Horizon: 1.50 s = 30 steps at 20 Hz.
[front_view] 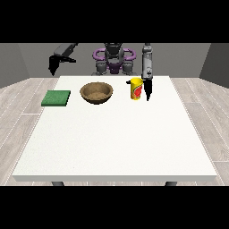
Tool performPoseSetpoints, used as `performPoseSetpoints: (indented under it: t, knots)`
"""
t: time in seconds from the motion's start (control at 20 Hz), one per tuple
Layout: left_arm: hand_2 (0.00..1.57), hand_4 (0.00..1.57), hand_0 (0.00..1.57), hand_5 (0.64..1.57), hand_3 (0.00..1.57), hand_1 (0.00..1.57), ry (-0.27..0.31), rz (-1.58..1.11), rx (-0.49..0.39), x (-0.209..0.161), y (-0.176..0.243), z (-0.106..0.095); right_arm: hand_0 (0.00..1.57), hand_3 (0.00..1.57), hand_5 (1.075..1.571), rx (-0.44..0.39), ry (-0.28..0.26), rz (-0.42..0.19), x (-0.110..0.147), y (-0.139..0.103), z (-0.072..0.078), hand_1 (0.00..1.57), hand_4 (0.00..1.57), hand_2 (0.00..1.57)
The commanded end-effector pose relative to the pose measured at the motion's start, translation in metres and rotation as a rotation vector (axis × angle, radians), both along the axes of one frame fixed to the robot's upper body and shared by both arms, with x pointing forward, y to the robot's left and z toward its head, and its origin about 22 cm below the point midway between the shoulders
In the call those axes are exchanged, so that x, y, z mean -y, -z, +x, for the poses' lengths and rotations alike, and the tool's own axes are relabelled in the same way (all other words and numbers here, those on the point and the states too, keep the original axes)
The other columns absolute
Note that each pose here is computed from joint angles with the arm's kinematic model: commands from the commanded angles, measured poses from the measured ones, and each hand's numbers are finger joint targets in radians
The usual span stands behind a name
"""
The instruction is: Pick the cup and pour the ball into the bowl, then pick the bowl and place it on the pad
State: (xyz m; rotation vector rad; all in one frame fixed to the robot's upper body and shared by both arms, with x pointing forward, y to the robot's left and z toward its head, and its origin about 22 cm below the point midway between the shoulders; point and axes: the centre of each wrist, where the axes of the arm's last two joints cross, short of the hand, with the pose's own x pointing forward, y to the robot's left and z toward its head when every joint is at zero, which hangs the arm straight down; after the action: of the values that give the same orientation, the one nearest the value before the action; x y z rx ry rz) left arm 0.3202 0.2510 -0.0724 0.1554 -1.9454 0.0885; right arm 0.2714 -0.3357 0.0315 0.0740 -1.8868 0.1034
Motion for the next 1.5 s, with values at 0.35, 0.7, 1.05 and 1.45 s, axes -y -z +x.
performPoseSetpoints:
  t: [0.35, 0.7, 1.05, 1.45]
  knots:
    - [1.10, 1.47, 1.02, 0.776, 0.89, 1.02, -0.066, 0.181, 0.053, 0.003, 0.015, 0.008, 0.00, 0.00, 1.570, 0.081, -0.043, -0.003, 0.001, -0.032, 0.017, 0.00, 0.00, 0.00]
    - [1.57, 1.48, 1.32, 1.252, 1.57, 1.32, -0.176, 0.294, 0.038, 0.002, 0.025, -0.003, 0.00, 0.00, 1.570, 0.084, -0.041, -0.029, 0.023, -0.036, 0.009, 0.00, 0.00, 0.00]
    - [1.57, 1.57, 1.38, 1.341, 1.57, 1.38, -0.184, 0.613, -0.102, -0.019, -0.009, 0.015, 0.00, 0.00, 1.569, -0.173, 0.016, -0.014, 0.046, 0.020, -0.010, 0.00, 0.00, 0.00]
    - [1.57, 1.57, 1.47, 1.278, 1.57, 1.47, -0.260, 0.887, -0.179, -0.063, -0.096, 0.069, 0.00, 0.00, 1.568, -0.201, 0.027, 0.004, 0.035, 0.025, 0.000, 0.00, 0.00, 0.00]
